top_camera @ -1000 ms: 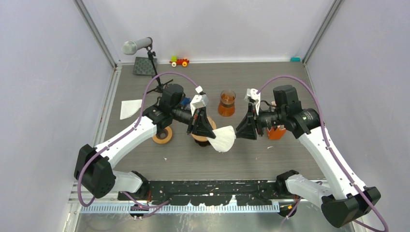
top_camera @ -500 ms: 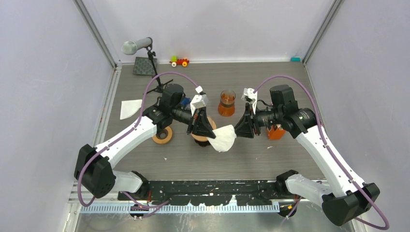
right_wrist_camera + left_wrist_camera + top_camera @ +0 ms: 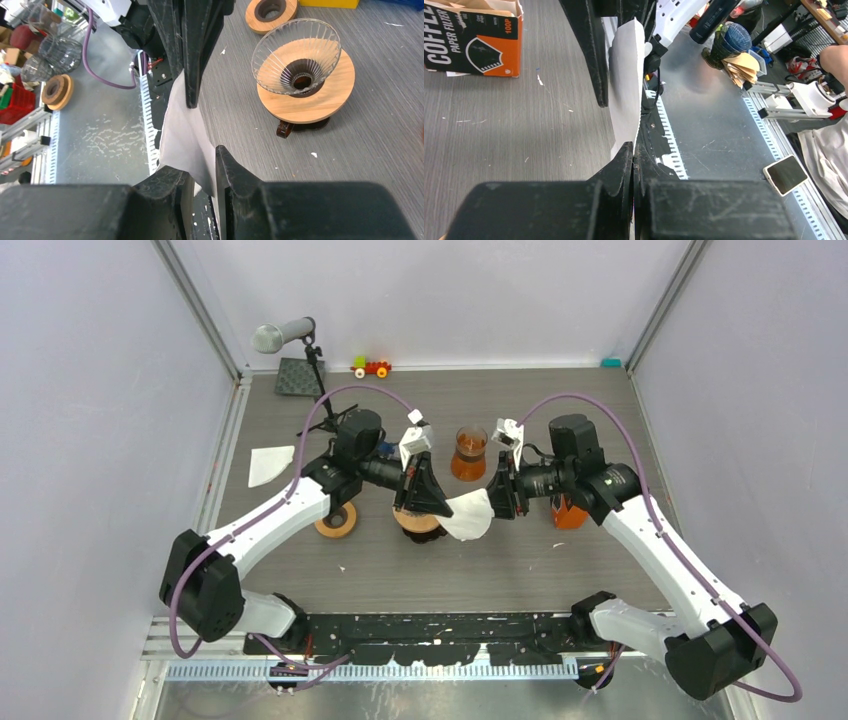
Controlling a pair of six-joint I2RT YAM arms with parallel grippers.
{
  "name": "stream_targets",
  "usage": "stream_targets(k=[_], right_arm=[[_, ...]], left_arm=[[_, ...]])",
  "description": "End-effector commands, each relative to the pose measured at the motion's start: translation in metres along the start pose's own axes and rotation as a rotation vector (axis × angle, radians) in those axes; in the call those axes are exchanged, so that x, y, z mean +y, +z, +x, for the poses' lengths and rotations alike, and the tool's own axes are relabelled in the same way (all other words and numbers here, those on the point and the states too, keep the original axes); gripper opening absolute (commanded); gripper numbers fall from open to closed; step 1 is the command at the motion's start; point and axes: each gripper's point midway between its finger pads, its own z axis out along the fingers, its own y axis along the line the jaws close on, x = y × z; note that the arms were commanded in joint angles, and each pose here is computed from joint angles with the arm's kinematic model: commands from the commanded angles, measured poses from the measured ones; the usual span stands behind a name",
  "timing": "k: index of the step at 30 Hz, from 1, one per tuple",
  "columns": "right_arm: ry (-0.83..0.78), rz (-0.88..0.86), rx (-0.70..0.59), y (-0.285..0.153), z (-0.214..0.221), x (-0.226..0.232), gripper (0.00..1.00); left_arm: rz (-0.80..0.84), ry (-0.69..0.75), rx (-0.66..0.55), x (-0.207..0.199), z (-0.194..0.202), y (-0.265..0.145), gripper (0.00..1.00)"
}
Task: Place the coffee filter in the dripper
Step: Place the coffee filter in the coffee dripper.
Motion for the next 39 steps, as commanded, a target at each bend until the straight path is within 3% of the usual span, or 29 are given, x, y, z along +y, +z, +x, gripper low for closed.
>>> stream_targets(k=[1, 8, 28, 33, 36, 39], right_arm=[[-0.041, -0.054, -0.047, 0.001, -0.019, 0.010, 0.24], [-0.072, 0.023, -0.048, -0.006, -0.021, 0.005, 0.13], [-0.068, 0.120, -0.078, -0.012, -0.035, -0.006, 0.15], [-0.068, 0.132, -0.079, -0.012, -0.034, -0.008, 0.04], [-0.048, 0.220, -0.099, -0.017, -0.044, -0.019, 0.00], [-0.020, 0.455, -0.137, -0.038, -0.066, -0.048, 0.01]], left_arm=[[-0.035, 0.072, -0.043, 0.008, -0.024, -0.001, 0.00], [-0.093, 0.071, -0.118, 0.017, -0.043, -0.012, 0.00], [-0.086, 0.083, -0.156, 0.011, -0.043, -0.018, 0.00], [-0.101, 0.085, -0.162, 0.013, -0.044, -0.018, 0.00], [-0.149, 0.066, -0.174, 0.020, -0.049, -0.019, 0.14], [-0.248, -0.011, -0.144, 0.033, -0.056, -0.023, 0.34]])
